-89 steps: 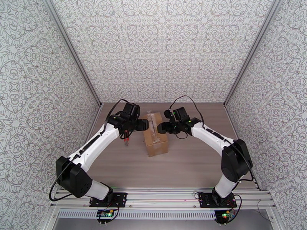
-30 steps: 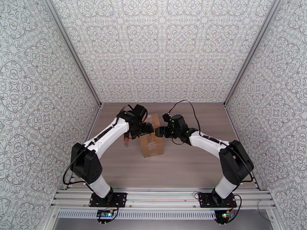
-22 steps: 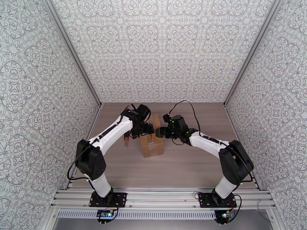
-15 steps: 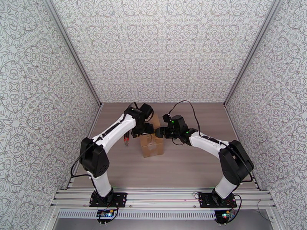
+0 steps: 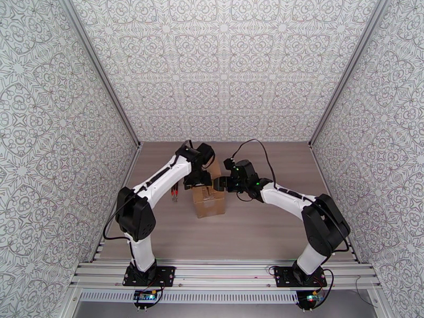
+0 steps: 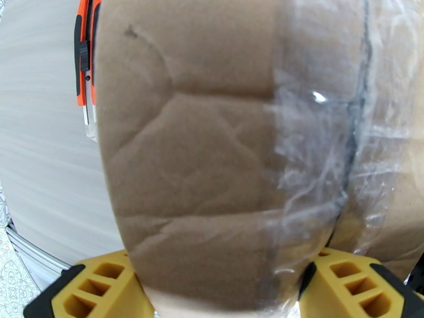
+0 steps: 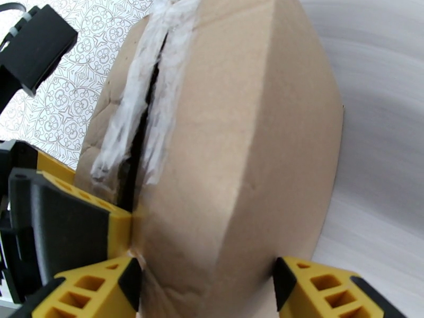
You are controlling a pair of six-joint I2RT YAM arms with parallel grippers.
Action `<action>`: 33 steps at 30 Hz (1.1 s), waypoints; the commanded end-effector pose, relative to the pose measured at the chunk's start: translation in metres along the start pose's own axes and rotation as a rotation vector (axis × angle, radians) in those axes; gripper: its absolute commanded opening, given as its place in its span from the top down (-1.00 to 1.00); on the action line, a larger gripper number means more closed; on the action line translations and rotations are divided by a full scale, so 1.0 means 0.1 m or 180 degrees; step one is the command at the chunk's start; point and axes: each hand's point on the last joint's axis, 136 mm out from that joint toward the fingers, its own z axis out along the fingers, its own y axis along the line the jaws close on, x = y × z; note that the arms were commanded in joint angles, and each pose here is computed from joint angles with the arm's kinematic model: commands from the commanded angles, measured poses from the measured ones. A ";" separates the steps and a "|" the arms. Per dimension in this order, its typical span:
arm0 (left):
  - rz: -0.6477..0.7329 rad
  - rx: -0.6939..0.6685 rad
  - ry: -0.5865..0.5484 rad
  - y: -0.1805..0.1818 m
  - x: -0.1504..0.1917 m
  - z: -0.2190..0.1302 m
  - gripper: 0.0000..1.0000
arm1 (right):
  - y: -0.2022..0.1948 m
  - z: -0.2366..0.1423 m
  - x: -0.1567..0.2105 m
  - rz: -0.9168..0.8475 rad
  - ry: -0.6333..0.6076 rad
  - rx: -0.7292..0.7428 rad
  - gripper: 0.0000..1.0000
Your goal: Unpack the express box
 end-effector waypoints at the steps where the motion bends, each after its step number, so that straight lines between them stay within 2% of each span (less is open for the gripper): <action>1: -0.0001 0.0291 -0.0170 -0.06 -0.10 -0.25 -0.30 | -0.07 0.07 0.20 0.0027 0.0231 0.0161 -0.41; 5: -0.0041 0.0597 -0.0281 -0.07 -0.13 -0.41 -0.29 | -0.08 0.07 0.19 0.0020 0.0227 0.0190 -0.43; 15: -0.0160 0.1707 -0.0530 -0.07 -0.14 -0.65 -0.31 | -0.06 0.06 0.18 -0.0003 0.0293 0.0214 -0.45; 23: -0.0063 0.2271 -0.0682 -0.09 -0.08 -0.74 -0.33 | 0.06 -0.02 0.08 -0.0075 0.0286 0.0181 -0.47; 29: -0.0139 0.2368 -0.0761 0.02 -0.09 -0.69 -0.34 | 0.26 -0.21 -0.18 -0.0246 0.0137 0.0216 -0.57; 33: -0.0116 0.2422 -0.0859 0.04 -0.11 -0.74 -0.34 | 0.28 -0.32 -0.33 -0.0341 0.0090 0.0428 -0.66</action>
